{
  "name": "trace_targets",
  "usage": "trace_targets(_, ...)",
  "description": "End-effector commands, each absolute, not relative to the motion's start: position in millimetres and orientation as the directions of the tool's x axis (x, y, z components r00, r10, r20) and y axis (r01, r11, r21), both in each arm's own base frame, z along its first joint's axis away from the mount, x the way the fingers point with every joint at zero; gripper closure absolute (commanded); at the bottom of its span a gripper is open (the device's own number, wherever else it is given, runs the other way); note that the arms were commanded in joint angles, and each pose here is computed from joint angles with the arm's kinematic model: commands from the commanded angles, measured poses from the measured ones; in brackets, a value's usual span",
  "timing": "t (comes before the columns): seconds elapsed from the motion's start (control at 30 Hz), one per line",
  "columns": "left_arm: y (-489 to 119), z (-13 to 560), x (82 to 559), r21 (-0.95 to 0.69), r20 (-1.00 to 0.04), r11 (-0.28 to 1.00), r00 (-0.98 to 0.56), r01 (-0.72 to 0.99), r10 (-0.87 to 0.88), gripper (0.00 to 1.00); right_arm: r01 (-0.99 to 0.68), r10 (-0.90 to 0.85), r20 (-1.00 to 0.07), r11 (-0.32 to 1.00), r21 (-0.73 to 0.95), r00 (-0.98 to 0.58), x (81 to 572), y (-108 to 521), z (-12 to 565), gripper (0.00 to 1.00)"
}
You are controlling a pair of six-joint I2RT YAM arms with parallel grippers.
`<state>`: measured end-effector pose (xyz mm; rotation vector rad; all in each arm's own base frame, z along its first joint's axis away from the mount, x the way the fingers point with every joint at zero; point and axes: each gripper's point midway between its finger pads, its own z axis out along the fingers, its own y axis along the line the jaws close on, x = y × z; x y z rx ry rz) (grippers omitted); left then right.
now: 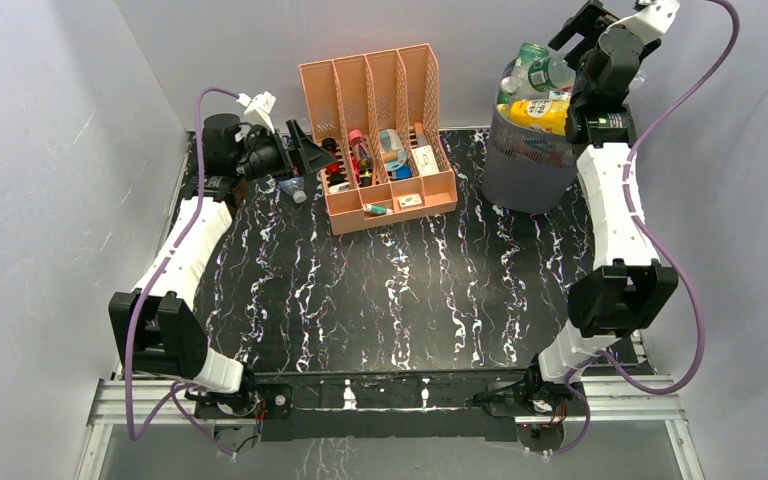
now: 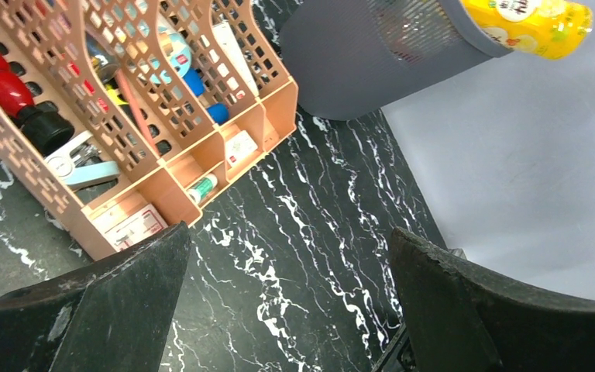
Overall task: Put the plastic bottles in the bin
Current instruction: Place the plastic bottle in the trash bin, then pick up the plastic bottle at the center of the board.
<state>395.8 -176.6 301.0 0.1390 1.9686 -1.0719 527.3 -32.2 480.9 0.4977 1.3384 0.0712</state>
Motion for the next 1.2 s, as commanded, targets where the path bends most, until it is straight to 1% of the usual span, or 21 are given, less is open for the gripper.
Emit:
trace_targets(0.0, -161.1, 297.2, 406.1, -0.610, -0.732, 0.692, -0.609, 0.386, -0.306, 0.02, 0.160, 0.346, -0.871, 0.894, 0.419, 0.347, 492.3, -29.0, 536.5, 0.03)
trace_targets(0.13, -144.3, 280.6, 415.3, -0.592, -0.710, 0.759, -0.621, 0.272, -0.331, 0.02, 0.153, 0.342, -0.870, 0.897, 0.415, 0.354, 482.6, -28.2, 544.9, 0.02)
trace_targets(0.33, -131.9, 259.9, 421.0, -0.591, -0.668, 0.788, -0.651, 0.172, -0.360, 0.02, 0.126, 0.349, -0.873, 0.903, 0.410, 0.340, 476.8, -22.6, 548.9, 0.02)
trace_targets(0.37, -126.3, 253.6, 422.1, -0.583, -0.660, 0.801, -0.655, 0.138, -0.368, 0.02, 0.120, 0.355, -0.873, 0.903, 0.413, 0.335, 476.1, -21.1, 548.4, 0.02)
trace_targets(0.4, -105.5, 230.3, 425.2, -0.564, -0.623, 0.825, -0.664, 0.016, -0.413, 0.02, 0.087, 0.372, -0.871, 0.904, 0.418, 0.322, 473.3, -15.0, 548.6, 0.02)
trace_targets(0.57, -74.5, 198.4, 432.6, -0.538, -0.588, 0.832, -0.648, -0.134, -0.485, 0.02, 0.038, 0.397, -0.868, 0.904, 0.426, 0.297, 467.7, -5.3, 549.6, 0.02)
trace_targets(0.9, -53.3, 160.3, 456.4, -0.515, -0.562, 0.820, -0.624, -0.249, -0.542, 0.02, -0.128, 0.444, -0.865, 0.896, 0.425, 0.235, 442.8, 29.5, 563.0, 0.02)
trace_targets(1.17, -48.4, 133.5, 488.5, -0.514, -0.552, 0.804, -0.602, -0.299, -0.577, 0.02, -0.261, 0.446, -0.886, 0.877, 0.403, 0.131, 421.3, 76.0, 547.1, 0.02)
